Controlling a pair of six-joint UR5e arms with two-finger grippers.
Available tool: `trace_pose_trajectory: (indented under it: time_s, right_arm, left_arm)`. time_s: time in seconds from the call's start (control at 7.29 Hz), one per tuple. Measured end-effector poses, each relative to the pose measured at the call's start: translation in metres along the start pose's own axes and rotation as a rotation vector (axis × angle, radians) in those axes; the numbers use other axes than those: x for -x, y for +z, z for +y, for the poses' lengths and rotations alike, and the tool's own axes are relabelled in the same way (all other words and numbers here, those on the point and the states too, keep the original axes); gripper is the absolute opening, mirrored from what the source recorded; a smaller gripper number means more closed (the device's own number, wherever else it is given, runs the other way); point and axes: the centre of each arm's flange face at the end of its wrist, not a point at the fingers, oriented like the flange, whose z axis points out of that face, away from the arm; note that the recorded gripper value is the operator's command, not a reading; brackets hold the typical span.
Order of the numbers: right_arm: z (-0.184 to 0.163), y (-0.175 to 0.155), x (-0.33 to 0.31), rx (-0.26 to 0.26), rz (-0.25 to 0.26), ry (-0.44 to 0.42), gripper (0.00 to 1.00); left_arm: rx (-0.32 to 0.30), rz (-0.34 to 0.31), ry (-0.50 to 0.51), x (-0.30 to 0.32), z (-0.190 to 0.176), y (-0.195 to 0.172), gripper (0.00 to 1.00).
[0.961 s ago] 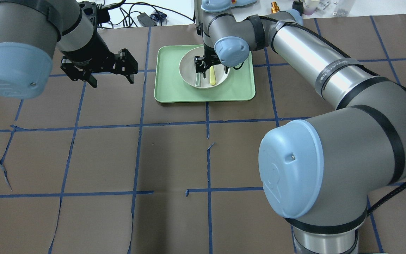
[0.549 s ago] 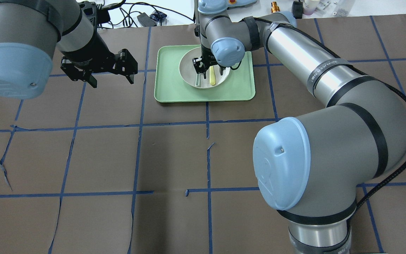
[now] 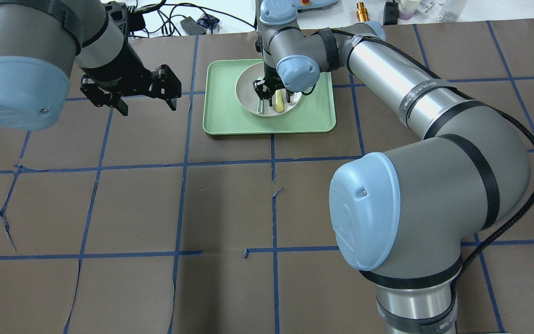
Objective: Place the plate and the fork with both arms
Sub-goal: 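Lower the right gripper and close it on the yellow fork's handle, then lift the fork out and set it on the tray beside the plate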
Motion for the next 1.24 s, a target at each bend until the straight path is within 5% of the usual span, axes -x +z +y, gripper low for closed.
trace_pose_trajectory:
  time_s: [0.82,1.24]
  right_arm:
    - [0.001,0.002,-0.001,0.004,0.002,0.001,0.10]
    - [0.001,-0.013,-0.001,-0.013,0.001,0.003,0.09]
  left_arm:
    - [0.000,0.000,0.000,0.000,-0.001,0.000,1.00]
    - [0.000,0.000,0.000,0.000,-0.001,0.000,1.00]
